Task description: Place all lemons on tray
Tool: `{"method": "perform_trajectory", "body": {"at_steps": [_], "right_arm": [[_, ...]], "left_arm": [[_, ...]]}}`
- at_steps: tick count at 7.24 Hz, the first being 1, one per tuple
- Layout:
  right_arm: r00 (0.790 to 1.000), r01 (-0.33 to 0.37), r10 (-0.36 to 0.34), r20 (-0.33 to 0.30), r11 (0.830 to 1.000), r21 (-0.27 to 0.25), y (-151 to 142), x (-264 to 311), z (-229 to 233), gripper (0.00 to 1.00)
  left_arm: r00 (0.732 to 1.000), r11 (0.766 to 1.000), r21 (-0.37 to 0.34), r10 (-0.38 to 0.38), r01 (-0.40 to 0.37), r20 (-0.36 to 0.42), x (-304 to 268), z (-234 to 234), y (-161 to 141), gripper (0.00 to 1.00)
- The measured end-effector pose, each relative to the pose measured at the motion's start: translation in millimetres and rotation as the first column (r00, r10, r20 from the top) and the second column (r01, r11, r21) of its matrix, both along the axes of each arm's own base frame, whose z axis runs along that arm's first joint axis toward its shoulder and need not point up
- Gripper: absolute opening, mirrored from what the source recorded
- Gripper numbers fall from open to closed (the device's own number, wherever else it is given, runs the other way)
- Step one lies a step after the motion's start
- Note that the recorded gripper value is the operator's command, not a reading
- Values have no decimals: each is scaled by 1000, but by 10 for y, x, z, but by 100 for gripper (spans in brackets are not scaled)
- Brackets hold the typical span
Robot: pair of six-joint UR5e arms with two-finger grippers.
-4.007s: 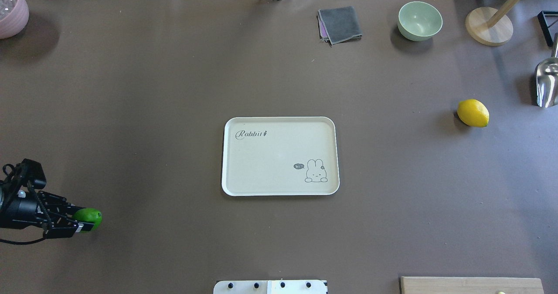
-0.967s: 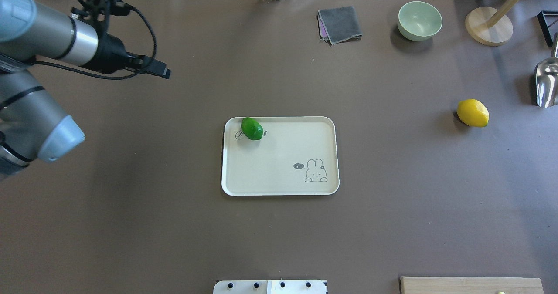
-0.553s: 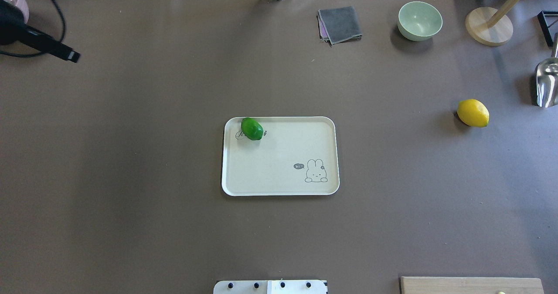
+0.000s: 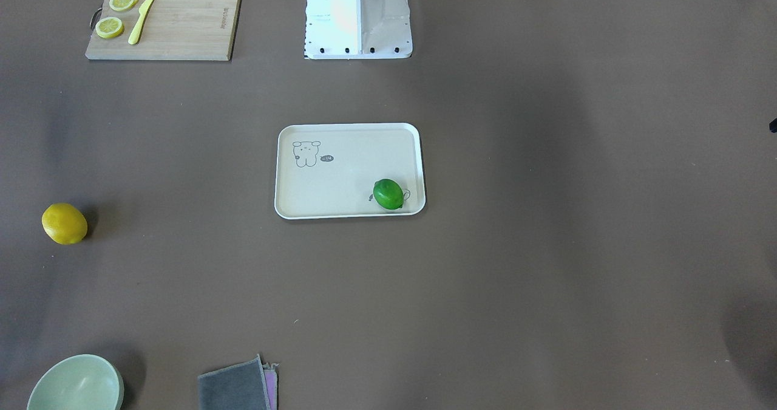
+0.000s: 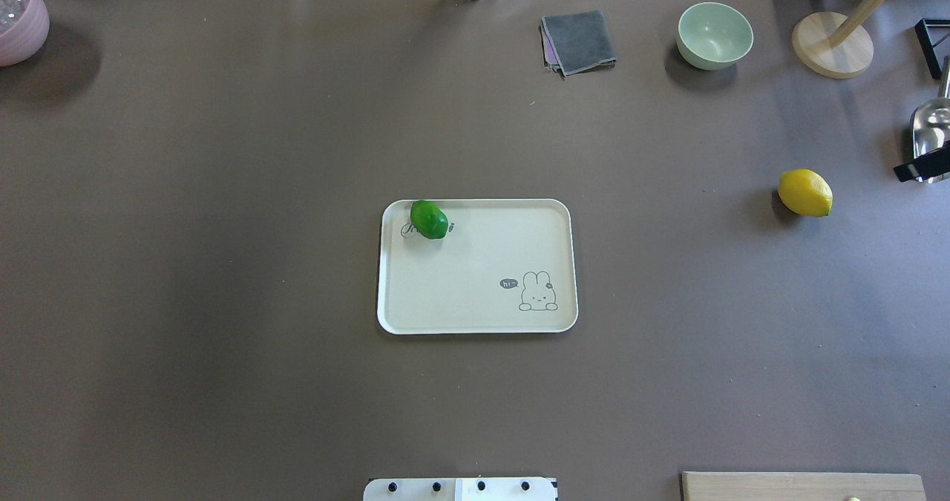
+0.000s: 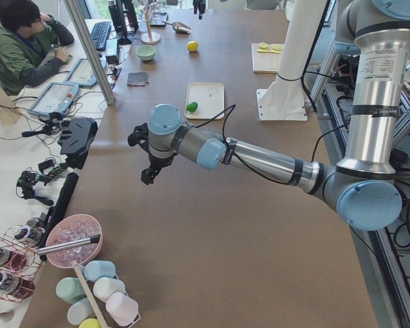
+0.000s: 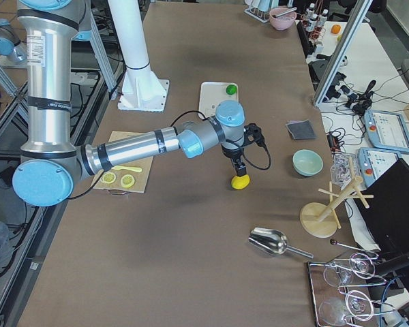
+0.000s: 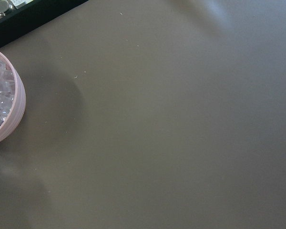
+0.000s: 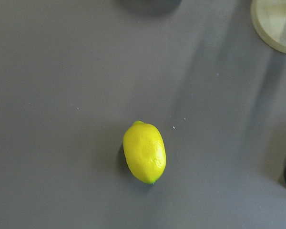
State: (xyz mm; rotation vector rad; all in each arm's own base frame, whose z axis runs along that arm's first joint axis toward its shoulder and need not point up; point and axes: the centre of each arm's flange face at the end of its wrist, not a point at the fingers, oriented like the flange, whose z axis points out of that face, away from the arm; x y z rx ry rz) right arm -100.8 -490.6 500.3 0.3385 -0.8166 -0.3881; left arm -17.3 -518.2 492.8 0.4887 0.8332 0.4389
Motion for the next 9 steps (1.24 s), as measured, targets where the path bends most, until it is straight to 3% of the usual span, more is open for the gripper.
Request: {"method": "perform_trajectory", "body": {"at_steps": [3, 6, 7, 9], "right_arm": [[990, 64, -57, -130, 997, 47, -196, -765, 237, 100], [984, 107, -100, -149, 993, 41, -280, -1146, 627, 100], [983, 117, -109, -145, 992, 44, -307, -1250, 783, 95], [984, 122, -116, -135, 992, 37, -320, -1415, 902, 0]], "left_arm": [[1000, 1000, 3, 0, 0, -1, -8, 6, 14, 98], [1000, 1000, 3, 0, 0, -2, -8, 5, 15, 98], [1000, 1000, 4, 0, 0, -3, -8, -1, 13, 98], [1000, 1000, 2, -2, 2, -3, -7, -3, 9, 98]]}}
